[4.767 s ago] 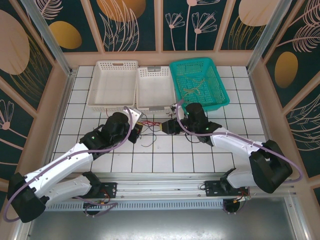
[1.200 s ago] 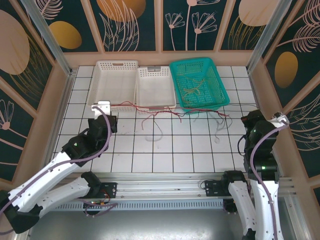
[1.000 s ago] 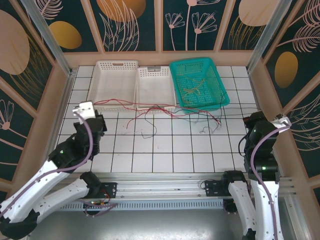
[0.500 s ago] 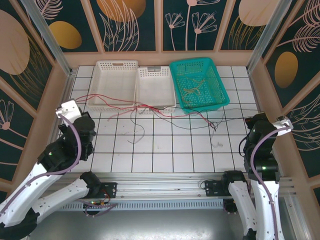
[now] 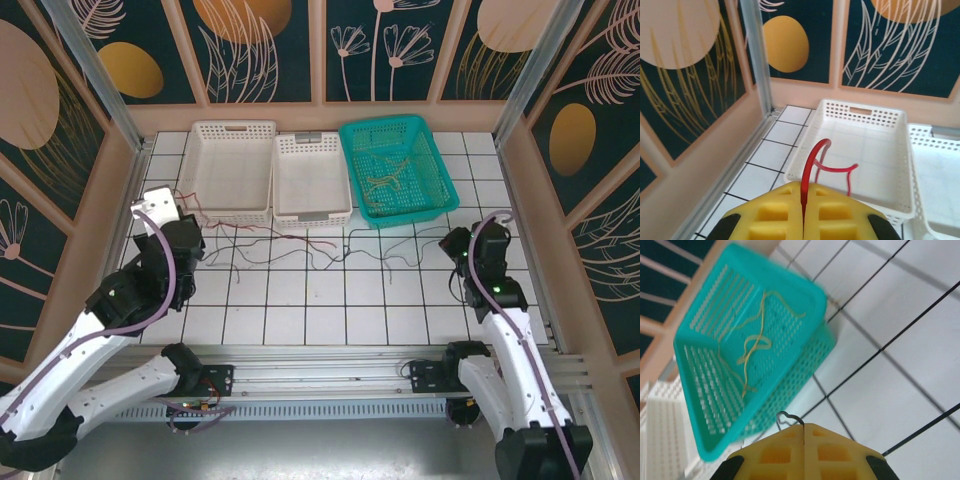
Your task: Untangle the cables
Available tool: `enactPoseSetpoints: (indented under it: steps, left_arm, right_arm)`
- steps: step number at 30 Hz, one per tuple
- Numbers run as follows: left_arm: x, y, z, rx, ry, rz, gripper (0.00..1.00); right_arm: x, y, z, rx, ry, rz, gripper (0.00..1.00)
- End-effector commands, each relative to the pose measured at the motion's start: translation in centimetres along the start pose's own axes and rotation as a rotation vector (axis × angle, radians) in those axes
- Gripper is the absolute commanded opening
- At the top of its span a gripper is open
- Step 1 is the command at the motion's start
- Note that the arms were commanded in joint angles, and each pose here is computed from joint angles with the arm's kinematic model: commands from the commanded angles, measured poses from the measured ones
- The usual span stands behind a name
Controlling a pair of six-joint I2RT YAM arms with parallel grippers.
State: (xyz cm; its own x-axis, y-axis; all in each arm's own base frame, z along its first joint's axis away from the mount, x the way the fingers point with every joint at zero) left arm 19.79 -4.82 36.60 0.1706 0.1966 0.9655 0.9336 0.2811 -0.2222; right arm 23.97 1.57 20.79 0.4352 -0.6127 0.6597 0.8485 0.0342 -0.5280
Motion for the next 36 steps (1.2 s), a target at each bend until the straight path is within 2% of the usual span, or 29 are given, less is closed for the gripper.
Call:
enactPoseSetpoints:
  steps: [1,5,8,11,19,26,29,32,36]
  left_arm:
    - [0.5,0.2,-1.7,-0.082,-0.043,0.008,0.0]
    - [-0.3,0.6,-3.3,-0.153,-0.039,0.045,0.0]
    - [-0.8,0.7,-4.0,-0.202,-0.04,0.048,0.0]
    - [-1.5,0.9,-4.5,-0.234,-0.03,0.049,0.0]
    - [-5.4,2.6,-5.4,-0.203,0.076,0.102,0.0]
    - [-6.6,2.9,-5.2,-0.194,0.112,0.108,0.0]
    - [-6.4,2.7,-5.3,-0.219,0.104,0.101,0.0]
    - [-6.3,2.5,-5.2,-0.238,0.099,0.094,0.0]
    - [-6.5,2.1,-5.5,-0.301,0.088,0.1,0.0]
  right_arm:
    - [-0.3,0.1,2.4,0.137,-0.041,-0.003,0.0]
    - [0.8,-1.7,5.2,0.252,-0.095,-0.07,0.0]
    - [3.4,-4.3,8.1,0.336,-0.145,-0.158,0.0]
    - [6.2,-6.7,11.6,0.429,-0.19,-0.188,0.0]
    - [11.4,-13.4,21.0,0.675,-0.334,-0.251,0.0]
    - [14.7,-19.1,27.5,0.867,-0.384,-0.358,0.0]
    - [15.1,-19.0,30.0,0.934,-0.406,-0.328,0.0]
    - [14.4,-17.4,32.7,1.006,-0.443,-0.254,0.0]
    - [14.2,-14.6,35.8,1.029,-0.481,-0.2,0.0]
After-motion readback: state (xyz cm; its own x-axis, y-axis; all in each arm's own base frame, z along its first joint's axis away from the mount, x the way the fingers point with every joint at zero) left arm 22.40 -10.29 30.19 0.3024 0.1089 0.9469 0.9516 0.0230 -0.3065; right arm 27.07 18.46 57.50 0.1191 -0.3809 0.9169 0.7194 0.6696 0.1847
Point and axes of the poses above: each hand's point on the last joint's axis, 136 mm out from that joint toward the fingers, its own y axis out along the fingers, its own z axis along the line the jaws close on, x = y × z, the point moved 5 cm from there along -y, back along the fingers, and after that the axes turned 7 degrees about -y, right-handed, at the moved point
